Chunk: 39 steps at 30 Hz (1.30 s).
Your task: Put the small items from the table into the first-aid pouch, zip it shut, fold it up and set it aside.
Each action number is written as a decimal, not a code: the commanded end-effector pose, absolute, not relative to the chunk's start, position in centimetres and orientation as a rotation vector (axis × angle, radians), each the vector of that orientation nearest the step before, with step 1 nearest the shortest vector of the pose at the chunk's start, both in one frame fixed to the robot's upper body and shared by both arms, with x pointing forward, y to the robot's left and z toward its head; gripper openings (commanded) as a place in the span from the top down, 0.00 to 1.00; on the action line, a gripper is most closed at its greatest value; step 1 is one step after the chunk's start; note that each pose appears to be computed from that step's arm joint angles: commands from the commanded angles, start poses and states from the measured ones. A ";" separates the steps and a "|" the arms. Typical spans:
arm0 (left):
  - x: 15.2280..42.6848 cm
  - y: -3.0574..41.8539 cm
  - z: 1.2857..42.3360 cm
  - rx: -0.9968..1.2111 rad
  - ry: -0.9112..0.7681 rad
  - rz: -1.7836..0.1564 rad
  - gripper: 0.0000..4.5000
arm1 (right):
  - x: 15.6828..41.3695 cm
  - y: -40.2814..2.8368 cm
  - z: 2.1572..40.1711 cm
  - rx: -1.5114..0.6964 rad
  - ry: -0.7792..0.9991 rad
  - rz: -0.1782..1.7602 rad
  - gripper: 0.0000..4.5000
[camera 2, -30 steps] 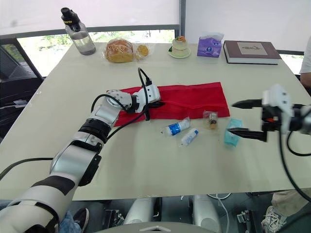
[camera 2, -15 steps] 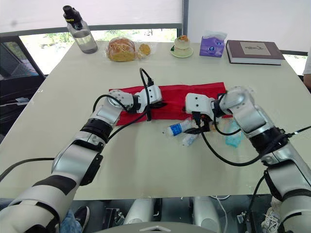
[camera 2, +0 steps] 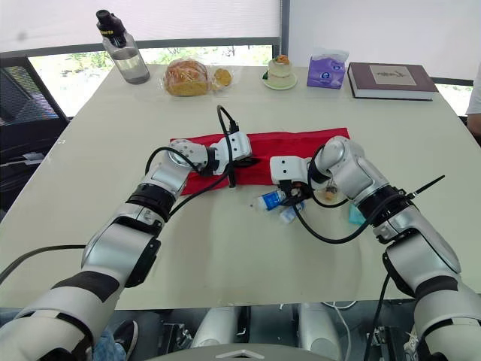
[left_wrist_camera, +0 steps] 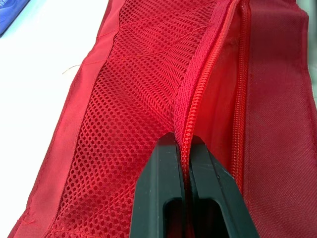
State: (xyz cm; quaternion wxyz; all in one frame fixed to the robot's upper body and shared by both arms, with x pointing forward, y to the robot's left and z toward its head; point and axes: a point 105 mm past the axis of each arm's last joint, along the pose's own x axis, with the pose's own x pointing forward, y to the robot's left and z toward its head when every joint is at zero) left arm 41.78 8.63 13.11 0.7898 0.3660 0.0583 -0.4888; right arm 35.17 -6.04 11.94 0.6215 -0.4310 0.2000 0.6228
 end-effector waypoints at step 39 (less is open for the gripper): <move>39.1 0.7 13.8 0.644 0.026 -1.095 1.00 | 38.3 -8.5 15.0 -0.680 0.498 0.529 0.99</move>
